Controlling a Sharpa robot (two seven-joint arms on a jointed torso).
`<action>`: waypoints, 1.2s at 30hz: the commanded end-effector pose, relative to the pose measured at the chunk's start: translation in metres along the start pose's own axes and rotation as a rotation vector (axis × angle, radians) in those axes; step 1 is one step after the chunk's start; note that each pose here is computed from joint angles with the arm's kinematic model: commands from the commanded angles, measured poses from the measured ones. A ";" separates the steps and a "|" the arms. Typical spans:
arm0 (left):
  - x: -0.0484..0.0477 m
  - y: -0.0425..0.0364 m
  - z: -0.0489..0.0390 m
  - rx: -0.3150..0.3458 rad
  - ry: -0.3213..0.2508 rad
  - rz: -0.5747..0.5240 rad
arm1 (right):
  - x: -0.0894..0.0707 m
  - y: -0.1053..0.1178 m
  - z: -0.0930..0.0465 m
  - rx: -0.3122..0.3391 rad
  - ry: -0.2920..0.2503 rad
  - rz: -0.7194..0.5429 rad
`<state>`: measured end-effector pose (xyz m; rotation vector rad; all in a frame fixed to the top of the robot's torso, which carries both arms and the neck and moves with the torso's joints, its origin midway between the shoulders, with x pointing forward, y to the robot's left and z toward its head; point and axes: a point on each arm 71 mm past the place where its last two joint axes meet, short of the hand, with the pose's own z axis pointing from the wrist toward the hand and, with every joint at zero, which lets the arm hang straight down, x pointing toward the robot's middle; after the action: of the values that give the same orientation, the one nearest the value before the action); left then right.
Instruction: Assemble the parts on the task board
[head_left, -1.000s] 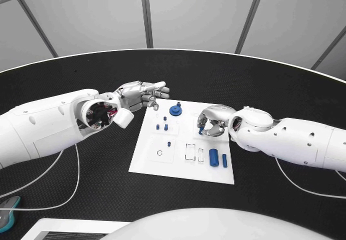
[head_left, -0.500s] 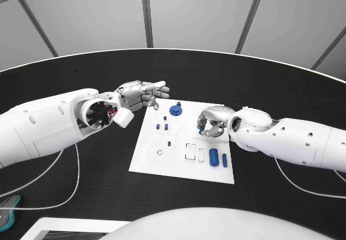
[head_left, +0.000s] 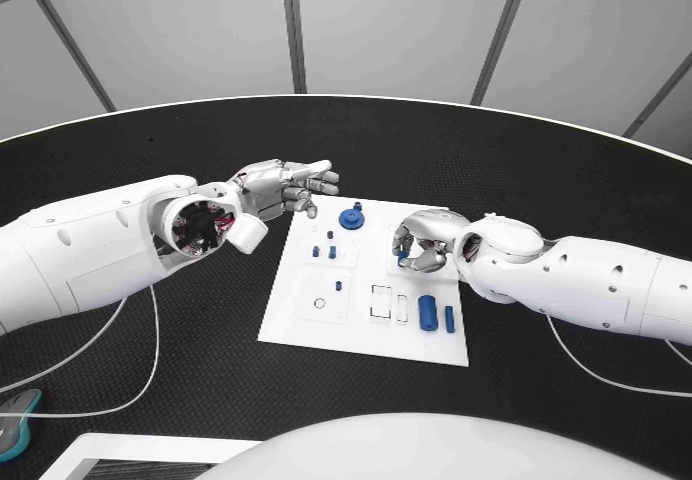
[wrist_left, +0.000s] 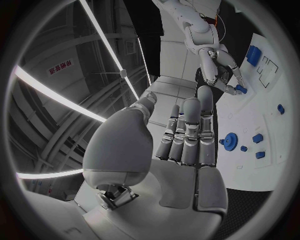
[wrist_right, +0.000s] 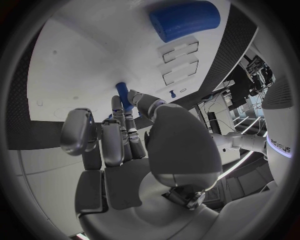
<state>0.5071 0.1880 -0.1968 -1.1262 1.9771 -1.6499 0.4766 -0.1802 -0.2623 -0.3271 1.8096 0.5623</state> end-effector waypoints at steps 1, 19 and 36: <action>-0.0002 0.0000 0.0000 0.000 0.000 0.000 | -0.002 0.000 -0.002 -0.002 -0.024 0.003; -0.0032 -0.0003 -0.0002 0.002 -0.009 0.001 | -0.021 0.017 -0.036 -0.048 -0.107 0.042; -0.0072 -0.0022 0.0083 0.012 -0.014 0.005 | -0.028 0.131 -0.007 -0.349 -0.114 0.083</action>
<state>0.5174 0.1868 -0.1985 -1.1234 1.9607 -1.6475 0.4190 -0.0965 -0.2038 -0.4225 1.6212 0.8960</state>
